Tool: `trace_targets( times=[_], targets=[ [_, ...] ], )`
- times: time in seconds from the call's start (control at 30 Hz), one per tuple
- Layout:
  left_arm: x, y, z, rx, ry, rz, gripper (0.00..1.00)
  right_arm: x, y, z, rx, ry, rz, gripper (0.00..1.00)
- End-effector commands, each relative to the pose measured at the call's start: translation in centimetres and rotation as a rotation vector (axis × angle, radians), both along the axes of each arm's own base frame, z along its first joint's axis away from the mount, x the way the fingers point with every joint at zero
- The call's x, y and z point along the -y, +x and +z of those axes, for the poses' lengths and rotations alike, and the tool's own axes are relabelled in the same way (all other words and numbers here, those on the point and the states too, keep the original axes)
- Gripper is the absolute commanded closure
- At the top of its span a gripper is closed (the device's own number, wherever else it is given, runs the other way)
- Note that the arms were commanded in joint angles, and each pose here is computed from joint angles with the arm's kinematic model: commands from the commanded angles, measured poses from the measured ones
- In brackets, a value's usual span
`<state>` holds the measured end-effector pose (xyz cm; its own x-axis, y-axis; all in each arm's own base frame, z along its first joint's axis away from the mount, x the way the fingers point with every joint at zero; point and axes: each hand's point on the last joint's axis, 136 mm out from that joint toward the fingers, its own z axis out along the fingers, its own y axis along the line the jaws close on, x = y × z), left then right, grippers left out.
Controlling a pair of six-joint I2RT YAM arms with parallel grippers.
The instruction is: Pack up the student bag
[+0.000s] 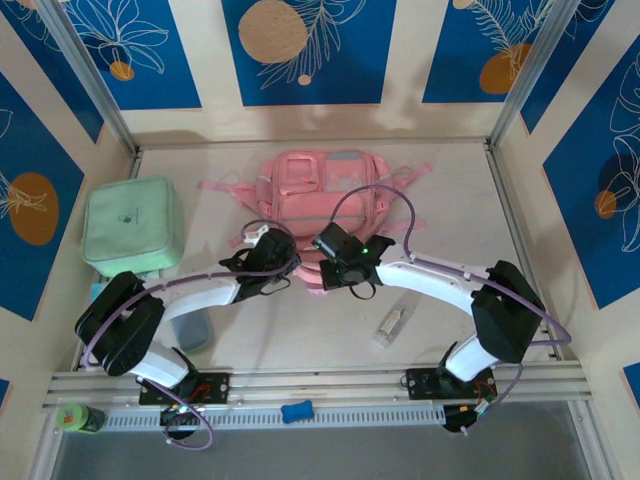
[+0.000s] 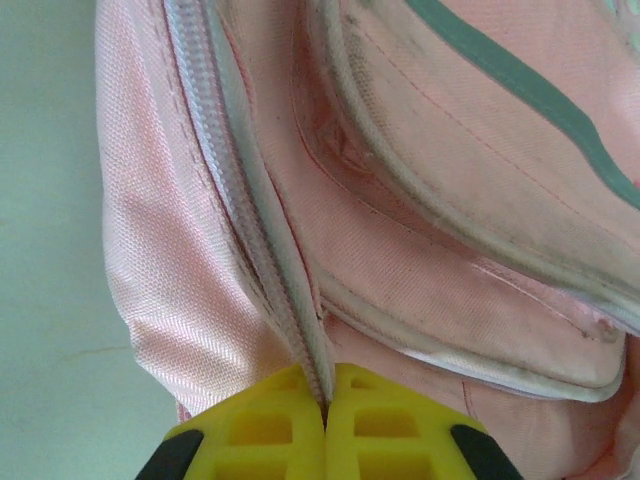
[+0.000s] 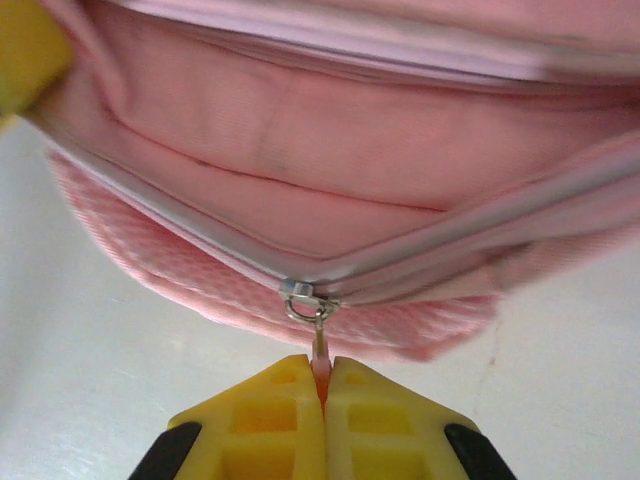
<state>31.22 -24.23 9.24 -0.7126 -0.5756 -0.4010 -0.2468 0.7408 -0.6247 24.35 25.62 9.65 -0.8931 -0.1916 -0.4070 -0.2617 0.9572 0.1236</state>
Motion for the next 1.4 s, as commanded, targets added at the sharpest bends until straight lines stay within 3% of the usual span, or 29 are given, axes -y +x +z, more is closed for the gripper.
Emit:
trace_targets(
  times=[0.0, 0.37, 0.43, 0.53, 0.63, 0.73, 0.8, 0.93, 1.03, 1.1, 1.17, 1.37],
  targets=[
    [-3.5, 1.8, 2.8, 0.081, 0.090, 0.028, 1.00, 4.5, -1.6, -0.7, -0.048, -0.117, -0.049, 1.00],
    [-10.6, 4.2, 3.6, 0.047, 0.097, 0.012, 1.00, 8.4, -0.3, -1.4, -0.067, -0.170, -0.106, 1.00],
    [-10.9, 5.1, 4.2, 0.072, 0.090, -0.010, 1.00, 7.5, -0.6, -1.7, -0.082, -0.141, -0.094, 1.00],
    [-12.0, 6.9, 4.1, 0.039, 0.184, -0.021, 1.00, 3.9, -0.8, -1.5, -0.097, -0.016, -0.025, 1.00],
    [-10.8, 8.0, 4.5, 0.041, 0.123, -0.114, 1.00, 1.2, -0.6, -0.8, -0.109, 0.032, 0.004, 1.00],
    [-9.1, 6.2, 5.6, 0.083, 0.146, -0.179, 0.70, 0.1, -0.3, -0.3, -0.089, 0.037, 0.008, 1.00],
    [-9.8, 4.1, 5.2, 0.052, 0.152, -0.129, 0.62, -0.1, -0.3, -0.3, -0.085, 0.046, -0.001, 1.00],
    [-7.4, 1.0, 4.6, 0.053, -0.045, -0.069, 0.46, -0.3, -0.5, -0.7, -0.099, 0.057, -0.006, 1.00],
    [-5.0, -1.3, 4.3, 0.015, -0.053, -0.053, 0.39, 0.0, -0.5, -1.2, -0.101, 0.037, -0.007, 1.00],
    [-3.2, -2.1, 4.3, 0.034, -0.126, -0.023, 0.35, 0.3, -0.6, -1.5, -0.105, 0.024, -0.015, 1.00],
    [-1.8, -2.3, 4.2, 0.033, -0.197, 0.023, 0.32, 0.3, -0.8, -1.5, -0.106, 0.033, -0.018, 1.00],
    [3.0, -2.3, 3.0, -0.003, -0.244, 0.062, 0.29, 0.0, -0.5, -1.7, -0.088, 0.043, -0.006, 1.00]
  ],
)
